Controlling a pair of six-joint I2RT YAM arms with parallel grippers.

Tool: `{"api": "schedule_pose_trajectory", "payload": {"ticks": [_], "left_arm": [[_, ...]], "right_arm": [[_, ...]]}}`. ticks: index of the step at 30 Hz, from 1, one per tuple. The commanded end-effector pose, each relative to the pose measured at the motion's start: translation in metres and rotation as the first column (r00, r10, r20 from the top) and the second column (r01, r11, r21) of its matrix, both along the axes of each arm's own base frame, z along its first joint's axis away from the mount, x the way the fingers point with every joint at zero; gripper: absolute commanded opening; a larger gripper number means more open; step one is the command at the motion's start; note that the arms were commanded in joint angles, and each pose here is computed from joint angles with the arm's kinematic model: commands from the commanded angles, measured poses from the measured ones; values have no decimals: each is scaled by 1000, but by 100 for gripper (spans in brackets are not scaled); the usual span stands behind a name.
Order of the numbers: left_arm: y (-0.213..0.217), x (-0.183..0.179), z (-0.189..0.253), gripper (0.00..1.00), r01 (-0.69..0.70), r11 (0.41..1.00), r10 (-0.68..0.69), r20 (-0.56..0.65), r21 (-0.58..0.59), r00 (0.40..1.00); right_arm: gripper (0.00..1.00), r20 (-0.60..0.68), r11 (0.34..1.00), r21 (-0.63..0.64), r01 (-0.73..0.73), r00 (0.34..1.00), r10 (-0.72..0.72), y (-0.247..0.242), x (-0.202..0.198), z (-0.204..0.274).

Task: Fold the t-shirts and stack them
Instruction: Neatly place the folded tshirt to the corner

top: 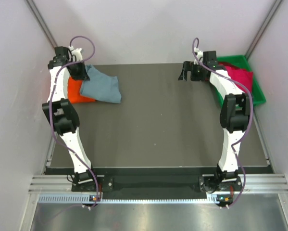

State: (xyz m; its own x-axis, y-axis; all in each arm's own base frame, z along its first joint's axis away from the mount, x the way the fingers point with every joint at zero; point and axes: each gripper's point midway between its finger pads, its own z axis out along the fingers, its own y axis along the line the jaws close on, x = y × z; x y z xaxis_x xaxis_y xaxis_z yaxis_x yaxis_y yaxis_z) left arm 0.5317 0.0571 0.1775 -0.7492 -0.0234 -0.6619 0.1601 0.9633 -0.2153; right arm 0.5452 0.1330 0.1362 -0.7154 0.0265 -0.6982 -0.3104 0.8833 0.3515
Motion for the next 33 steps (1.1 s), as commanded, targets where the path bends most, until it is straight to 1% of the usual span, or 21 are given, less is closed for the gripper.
{"api": "schedule_pose_trajectory", "payload": {"ticks": [1, 8, 14, 19, 24, 28, 33], "left_arm": [[23, 2, 72, 0, -47, 991, 25, 171, 127, 985], [46, 3, 87, 0, -108, 971, 62, 210, 213, 976], [52, 3, 94, 0, -125, 965, 71, 228, 231, 971], [64, 1, 100, 0, -169, 943, 100, 240, 285, 966], [71, 0, 105, 0, -199, 932, 123, 252, 303, 960], [78, 0, 111, 0, -238, 917, 152, 271, 319, 950], [93, 0, 116, 0, -294, 882, 192, 287, 370, 939]], "right_arm": [[97, 83, 1000, -2, -18, 996, 18, 4, -1, 33], [98, 80, 1000, -4, -24, 997, 24, 5, -5, 32], [98, 77, 1000, -3, -27, 997, 28, 6, -7, 31], [98, 72, 999, -1, -33, 997, 33, 8, -8, 29], [98, 71, 999, 1, -36, 997, 36, 10, -9, 28], [98, 71, 999, 3, -42, 997, 41, 12, -9, 28], [98, 71, 999, 5, -47, 996, 47, 14, -9, 27]]}}
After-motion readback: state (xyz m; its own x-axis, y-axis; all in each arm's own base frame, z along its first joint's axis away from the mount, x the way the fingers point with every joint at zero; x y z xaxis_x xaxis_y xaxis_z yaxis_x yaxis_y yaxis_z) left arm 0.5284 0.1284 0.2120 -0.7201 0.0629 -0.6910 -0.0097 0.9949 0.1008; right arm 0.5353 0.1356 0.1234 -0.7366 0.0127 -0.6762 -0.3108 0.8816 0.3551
